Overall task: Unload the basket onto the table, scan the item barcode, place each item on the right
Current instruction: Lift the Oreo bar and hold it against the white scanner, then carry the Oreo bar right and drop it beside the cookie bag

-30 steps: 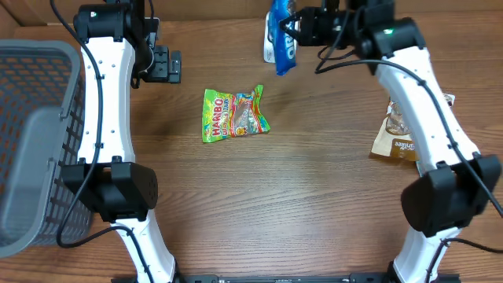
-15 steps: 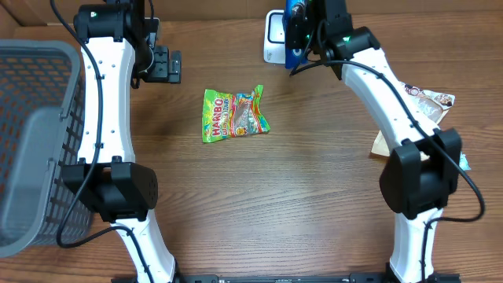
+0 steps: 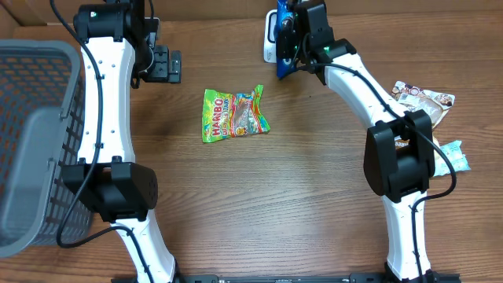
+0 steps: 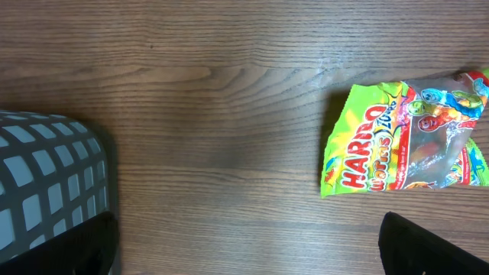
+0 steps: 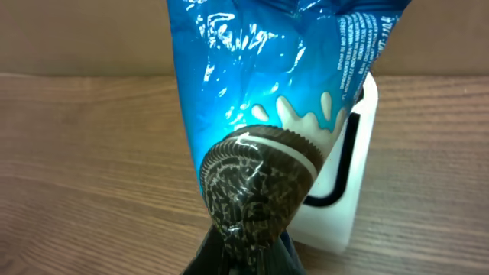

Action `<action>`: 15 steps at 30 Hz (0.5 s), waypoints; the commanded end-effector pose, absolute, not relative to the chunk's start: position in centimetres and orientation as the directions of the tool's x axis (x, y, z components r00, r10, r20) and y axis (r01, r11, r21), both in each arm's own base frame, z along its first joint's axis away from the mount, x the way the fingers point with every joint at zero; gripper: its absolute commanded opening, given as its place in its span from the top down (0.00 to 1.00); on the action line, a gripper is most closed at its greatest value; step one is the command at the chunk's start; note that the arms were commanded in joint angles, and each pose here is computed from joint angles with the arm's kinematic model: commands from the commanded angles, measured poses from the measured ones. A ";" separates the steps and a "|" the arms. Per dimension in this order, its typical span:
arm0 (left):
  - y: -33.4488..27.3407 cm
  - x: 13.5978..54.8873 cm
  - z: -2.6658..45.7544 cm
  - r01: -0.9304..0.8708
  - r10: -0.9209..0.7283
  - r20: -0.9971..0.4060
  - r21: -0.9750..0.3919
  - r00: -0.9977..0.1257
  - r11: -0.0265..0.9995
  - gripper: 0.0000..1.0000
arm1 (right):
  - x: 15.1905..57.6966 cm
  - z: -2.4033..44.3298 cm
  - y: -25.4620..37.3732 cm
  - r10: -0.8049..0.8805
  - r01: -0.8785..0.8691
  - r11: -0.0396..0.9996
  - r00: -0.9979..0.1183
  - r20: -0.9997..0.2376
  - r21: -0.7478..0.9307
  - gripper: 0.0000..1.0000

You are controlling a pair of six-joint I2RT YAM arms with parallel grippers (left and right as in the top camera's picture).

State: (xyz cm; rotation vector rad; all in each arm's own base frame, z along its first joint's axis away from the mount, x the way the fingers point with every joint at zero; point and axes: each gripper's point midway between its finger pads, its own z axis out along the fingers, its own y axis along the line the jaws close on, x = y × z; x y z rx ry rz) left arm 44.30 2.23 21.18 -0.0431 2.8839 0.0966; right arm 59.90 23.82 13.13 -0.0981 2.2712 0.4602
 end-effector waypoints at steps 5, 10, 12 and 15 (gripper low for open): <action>1.8 44.5 21.1 -0.010 0.006 -0.253 0.062 -0.967 0.998 0.00 | 60.9 15.6 24.4 0.207 -0.157 0.907 -0.644 -0.737 0.392 0.96; 1.8 44.5 21.1 -0.010 0.006 -0.253 0.062 -0.967 0.998 0.00 | 61.2 16.2 24.5 0.400 -0.033 0.837 -0.645 -0.651 0.546 0.96; 1.8 44.5 21.1 -0.010 0.006 -0.253 0.063 -0.967 0.998 0.00 | 61.5 16.6 24.6 0.497 0.029 0.781 -0.633 -0.594 0.624 0.96; 1.8 44.5 21.1 -0.010 0.006 -0.253 0.062 -0.967 0.998 0.00 | 61.9 17.3 24.6 0.635 0.121 0.672 -0.602 -0.484 0.731 0.96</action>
